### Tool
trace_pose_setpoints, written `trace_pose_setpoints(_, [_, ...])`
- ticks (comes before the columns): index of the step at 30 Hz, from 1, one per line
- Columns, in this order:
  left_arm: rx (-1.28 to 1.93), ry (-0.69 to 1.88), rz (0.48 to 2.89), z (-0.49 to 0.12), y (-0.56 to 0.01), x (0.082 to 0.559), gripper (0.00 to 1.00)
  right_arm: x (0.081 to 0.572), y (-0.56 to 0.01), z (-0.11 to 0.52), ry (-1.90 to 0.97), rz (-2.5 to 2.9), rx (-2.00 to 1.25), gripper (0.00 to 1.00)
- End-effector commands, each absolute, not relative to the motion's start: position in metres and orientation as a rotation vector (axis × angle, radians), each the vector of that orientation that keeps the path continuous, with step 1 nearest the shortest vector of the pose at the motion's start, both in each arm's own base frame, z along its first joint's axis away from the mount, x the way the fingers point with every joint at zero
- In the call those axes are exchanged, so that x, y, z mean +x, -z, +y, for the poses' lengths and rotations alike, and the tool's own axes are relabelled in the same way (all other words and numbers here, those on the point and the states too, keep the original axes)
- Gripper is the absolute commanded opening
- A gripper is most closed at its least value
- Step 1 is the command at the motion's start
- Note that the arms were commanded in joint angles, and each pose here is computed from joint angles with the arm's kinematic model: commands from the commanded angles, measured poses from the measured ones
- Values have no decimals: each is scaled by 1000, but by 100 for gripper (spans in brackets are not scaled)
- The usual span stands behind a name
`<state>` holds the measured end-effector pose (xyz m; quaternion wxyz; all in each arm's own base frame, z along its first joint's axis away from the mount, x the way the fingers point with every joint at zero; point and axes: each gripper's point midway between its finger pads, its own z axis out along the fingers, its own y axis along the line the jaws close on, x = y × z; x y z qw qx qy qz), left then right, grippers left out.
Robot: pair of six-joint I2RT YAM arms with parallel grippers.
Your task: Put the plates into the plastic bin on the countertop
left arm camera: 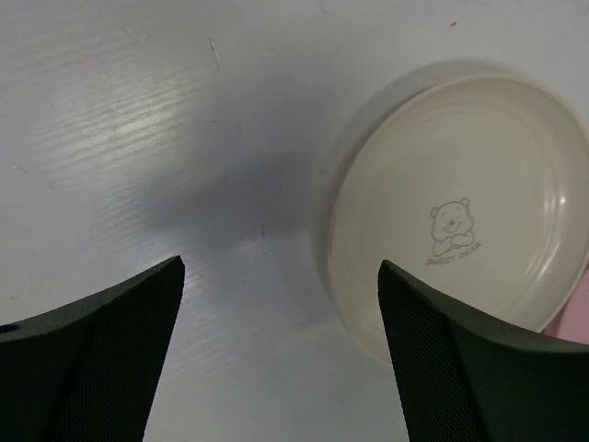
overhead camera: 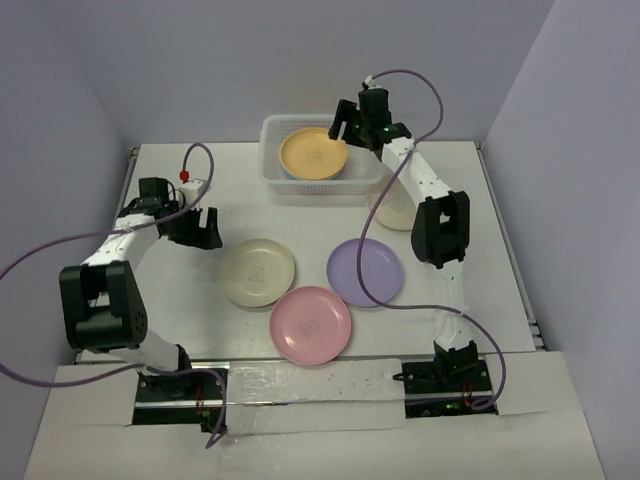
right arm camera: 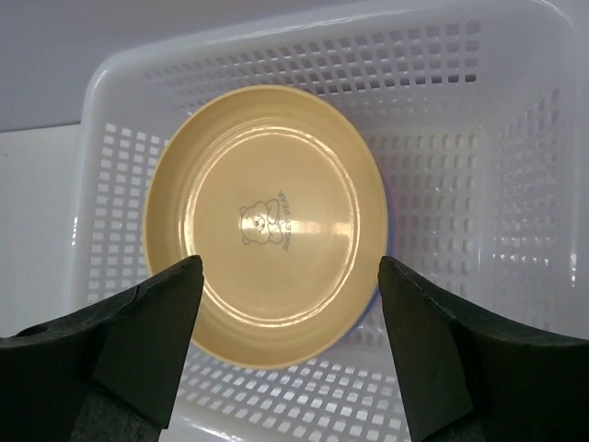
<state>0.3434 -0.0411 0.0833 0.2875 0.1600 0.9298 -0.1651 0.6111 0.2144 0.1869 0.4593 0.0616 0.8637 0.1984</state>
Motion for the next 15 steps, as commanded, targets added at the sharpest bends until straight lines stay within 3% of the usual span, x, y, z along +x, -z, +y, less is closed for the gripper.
trace_pose_setpoints(1, [587,449,2488,-47,-62,351,89,564,-282,203,-516,2012,76,86])
trace_pose_setpoints(4, [666,457,2512,-55,-49,347,87,542,-296,189,-468,2003,58,96])
trace_pose_setpoints(10, [772,471,2557,-83,-21,338,80,497,-306,149,-367,2007,74,100])
trace_pose_setpoints(12, [755,465,2575,-84,-13,343,72,489,-302,130,-349,2022,109,100])
trace_pose_setpoints(14, [737,461,2605,-83,-4,345,58,482,-296,107,-347,2050,160,100])
trace_pose_setpoints(15, [725,451,2620,-81,0,346,47,477,-290,101,-374,2074,182,100])
